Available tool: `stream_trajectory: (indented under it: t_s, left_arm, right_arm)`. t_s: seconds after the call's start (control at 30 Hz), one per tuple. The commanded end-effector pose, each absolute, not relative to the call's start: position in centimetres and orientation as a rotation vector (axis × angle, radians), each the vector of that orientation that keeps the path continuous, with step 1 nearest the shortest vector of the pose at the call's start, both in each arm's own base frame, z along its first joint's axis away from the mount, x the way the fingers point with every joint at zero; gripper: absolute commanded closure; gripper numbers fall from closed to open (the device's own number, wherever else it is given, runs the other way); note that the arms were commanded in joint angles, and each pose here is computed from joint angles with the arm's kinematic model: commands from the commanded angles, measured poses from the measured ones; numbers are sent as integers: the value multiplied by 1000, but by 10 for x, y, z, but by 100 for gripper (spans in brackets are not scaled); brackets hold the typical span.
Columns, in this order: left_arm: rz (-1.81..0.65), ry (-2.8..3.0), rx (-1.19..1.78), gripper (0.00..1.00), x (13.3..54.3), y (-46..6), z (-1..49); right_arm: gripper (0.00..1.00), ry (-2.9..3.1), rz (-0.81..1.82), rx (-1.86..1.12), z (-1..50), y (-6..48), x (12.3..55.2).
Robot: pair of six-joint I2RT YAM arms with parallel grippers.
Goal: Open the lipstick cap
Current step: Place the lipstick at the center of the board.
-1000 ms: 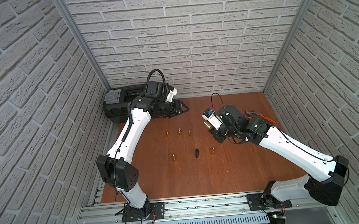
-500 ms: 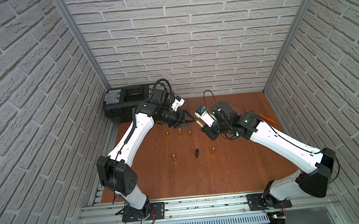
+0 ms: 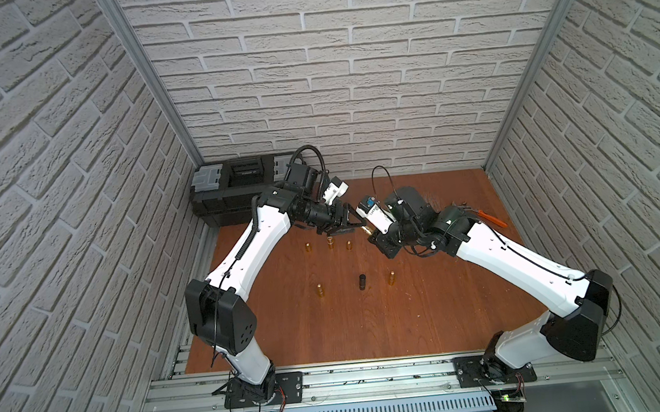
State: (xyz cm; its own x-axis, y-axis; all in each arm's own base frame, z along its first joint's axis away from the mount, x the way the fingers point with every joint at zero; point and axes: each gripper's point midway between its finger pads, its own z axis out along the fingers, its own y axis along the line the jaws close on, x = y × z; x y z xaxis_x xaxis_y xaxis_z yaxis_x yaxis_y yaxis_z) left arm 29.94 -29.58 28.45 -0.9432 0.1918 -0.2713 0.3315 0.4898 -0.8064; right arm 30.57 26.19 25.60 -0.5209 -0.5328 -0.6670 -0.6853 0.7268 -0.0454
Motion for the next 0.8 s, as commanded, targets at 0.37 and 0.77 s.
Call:
stream_trajectory:
  t_s: [0.37, 0.77]
  left_arm:
    - [-1461, 2544, 519, 68, 304, -303, 293]
    - [-1486, 2529, 544, 82, 298, -303, 298]
  right_arm:
    - [97, 2198, 309, -901, 268, 271, 313]
    - [95, 2203, 295, -903, 267, 272, 317]
